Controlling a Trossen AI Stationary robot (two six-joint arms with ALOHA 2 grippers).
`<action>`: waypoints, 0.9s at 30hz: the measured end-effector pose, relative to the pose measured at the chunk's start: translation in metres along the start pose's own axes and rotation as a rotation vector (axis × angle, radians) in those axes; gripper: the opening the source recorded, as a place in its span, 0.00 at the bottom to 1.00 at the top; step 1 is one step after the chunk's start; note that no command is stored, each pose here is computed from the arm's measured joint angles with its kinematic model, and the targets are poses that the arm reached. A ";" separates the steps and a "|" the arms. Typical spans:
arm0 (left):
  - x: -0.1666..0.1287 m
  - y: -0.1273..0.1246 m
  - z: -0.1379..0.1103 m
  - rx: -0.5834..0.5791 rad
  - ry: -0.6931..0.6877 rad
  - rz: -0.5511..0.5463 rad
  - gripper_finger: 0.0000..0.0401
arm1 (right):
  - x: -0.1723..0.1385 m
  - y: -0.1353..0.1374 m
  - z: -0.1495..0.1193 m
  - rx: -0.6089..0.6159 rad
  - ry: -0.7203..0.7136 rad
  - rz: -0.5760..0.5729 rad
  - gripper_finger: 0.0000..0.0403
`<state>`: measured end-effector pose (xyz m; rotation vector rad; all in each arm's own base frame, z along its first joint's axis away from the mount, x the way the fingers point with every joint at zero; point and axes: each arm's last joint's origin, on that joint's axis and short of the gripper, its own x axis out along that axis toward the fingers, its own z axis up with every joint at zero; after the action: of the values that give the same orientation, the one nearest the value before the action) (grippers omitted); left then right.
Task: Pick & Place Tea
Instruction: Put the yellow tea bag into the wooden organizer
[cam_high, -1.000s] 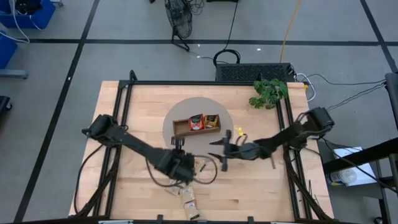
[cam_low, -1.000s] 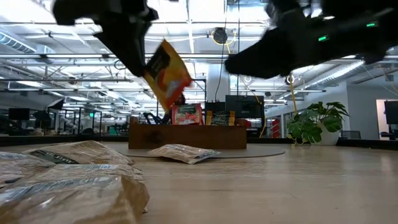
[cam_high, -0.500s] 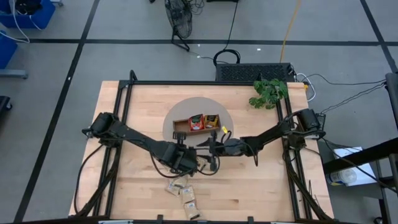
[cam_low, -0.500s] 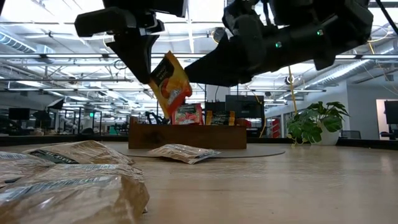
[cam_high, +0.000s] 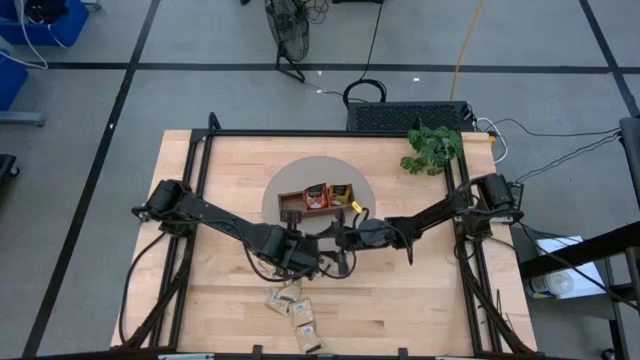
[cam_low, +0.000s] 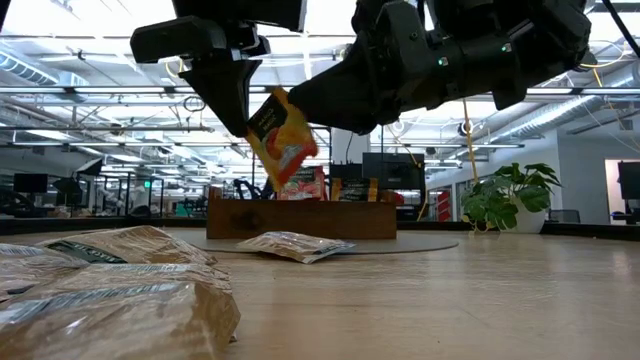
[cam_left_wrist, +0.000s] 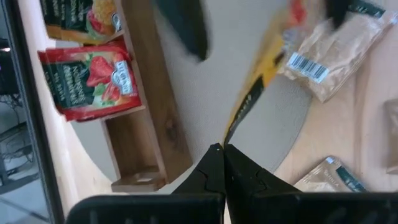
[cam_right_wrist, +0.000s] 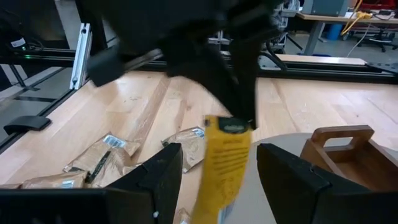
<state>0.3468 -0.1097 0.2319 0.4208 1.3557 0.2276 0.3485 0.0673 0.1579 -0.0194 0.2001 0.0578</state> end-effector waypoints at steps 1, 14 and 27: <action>0.000 0.000 0.001 0.000 -0.005 -0.005 0.00 | 0.000 -0.002 0.000 0.001 0.000 0.007 0.48; 0.000 0.000 0.002 0.003 -0.014 -0.009 0.00 | 0.005 -0.012 -0.001 0.016 0.021 0.030 0.39; 0.000 -0.001 0.005 -0.045 -0.046 -0.019 0.04 | 0.004 -0.013 -0.005 -0.095 0.048 0.010 0.00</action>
<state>0.3519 -0.1112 0.2319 0.3734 1.3064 0.2306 0.3523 0.0541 0.1525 -0.1146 0.2452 0.0765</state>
